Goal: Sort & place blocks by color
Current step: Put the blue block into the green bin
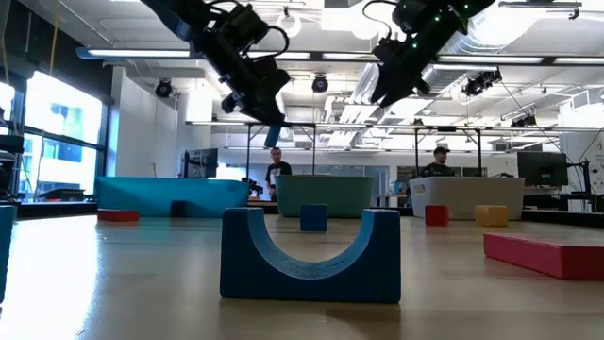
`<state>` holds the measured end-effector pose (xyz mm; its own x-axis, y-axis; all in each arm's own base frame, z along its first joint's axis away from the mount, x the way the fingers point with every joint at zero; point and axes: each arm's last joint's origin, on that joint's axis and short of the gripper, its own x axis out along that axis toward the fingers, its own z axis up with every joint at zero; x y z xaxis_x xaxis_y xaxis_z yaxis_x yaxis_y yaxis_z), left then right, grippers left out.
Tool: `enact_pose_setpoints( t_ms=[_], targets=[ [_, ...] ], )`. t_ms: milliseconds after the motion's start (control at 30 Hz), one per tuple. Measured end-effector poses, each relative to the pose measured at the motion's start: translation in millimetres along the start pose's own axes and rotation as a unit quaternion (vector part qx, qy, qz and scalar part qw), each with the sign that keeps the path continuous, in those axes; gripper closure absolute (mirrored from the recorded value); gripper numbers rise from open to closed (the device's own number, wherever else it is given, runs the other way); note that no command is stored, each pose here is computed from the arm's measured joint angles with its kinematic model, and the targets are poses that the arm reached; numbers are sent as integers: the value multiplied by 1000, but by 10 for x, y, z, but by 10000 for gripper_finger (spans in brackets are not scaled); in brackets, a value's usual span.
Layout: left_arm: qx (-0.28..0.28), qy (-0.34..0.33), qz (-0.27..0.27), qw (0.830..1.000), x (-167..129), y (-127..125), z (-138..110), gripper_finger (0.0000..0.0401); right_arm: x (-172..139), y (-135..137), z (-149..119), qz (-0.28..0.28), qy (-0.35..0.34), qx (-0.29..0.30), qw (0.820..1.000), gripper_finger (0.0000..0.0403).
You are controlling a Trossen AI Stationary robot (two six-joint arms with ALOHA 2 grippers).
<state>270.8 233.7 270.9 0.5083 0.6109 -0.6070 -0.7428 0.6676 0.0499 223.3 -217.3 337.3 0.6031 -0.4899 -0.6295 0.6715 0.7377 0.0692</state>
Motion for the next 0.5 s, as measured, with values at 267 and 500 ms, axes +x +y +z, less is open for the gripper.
enact_pose_setpoints(
  t_ms=[267, 500],
  targets=[
    [-52, -29, -37, 998, 35, 387, 66, 325, -1, -20, 39, -34, -23, 50, 998, 235],
    [-59, -126, -95, 986, 42, 436, 250, 325, -5, -50, 43, -85, -31, 87, 992, 235]
  ],
)
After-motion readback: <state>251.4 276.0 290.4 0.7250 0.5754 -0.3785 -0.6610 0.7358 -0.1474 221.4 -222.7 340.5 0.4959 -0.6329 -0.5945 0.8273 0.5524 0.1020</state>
